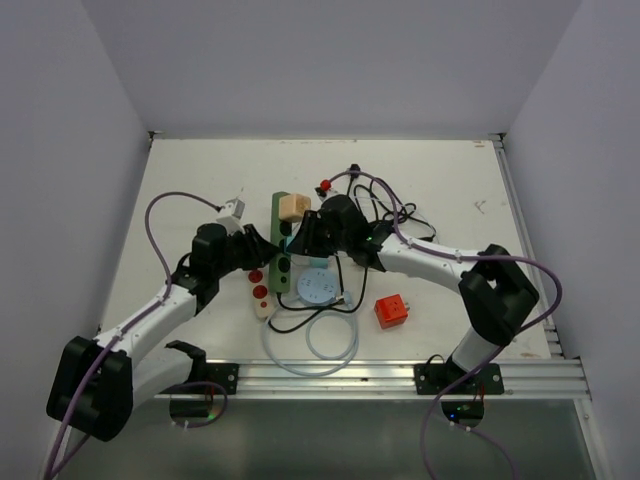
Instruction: Pull the plug off the socket
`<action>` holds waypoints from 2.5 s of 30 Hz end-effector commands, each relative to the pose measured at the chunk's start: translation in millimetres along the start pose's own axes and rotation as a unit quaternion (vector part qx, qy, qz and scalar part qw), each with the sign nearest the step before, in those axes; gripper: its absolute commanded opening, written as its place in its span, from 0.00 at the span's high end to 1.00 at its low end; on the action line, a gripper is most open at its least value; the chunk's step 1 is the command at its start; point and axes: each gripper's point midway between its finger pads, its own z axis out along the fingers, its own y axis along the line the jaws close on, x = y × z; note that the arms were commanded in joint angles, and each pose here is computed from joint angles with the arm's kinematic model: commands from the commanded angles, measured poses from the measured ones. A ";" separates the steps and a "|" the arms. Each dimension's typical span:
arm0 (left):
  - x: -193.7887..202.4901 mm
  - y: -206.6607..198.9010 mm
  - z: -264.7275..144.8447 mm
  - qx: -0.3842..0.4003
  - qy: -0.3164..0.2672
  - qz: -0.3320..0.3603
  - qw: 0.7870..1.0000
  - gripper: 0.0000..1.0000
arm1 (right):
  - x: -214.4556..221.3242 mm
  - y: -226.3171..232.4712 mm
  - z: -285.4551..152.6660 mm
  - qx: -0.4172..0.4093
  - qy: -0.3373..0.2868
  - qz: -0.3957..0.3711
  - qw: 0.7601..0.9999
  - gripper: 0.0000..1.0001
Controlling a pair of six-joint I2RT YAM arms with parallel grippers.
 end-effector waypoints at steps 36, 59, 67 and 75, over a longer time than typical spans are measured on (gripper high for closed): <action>5.7 -18.7 -16.7 0.048 -0.018 -0.036 0.998 0.26 | -18.5 23.9 -28.8 -0.042 -0.048 -0.012 0.998 1.00; 38.5 17.3 -0.6 -0.001 -0.007 -0.127 0.992 0.17 | -1.4 42.8 -38.1 -0.119 -0.092 -0.009 0.989 1.00; 54.9 27.6 5.2 -0.016 0.015 -0.138 0.990 0.25 | 2.5 68.9 -44.6 -0.167 -0.105 -0.011 0.980 1.00; 31.1 29.6 5.3 -0.042 -0.014 -0.106 0.993 0.78 | 19.4 68.6 -44.2 -0.158 -0.092 -0.034 0.983 1.00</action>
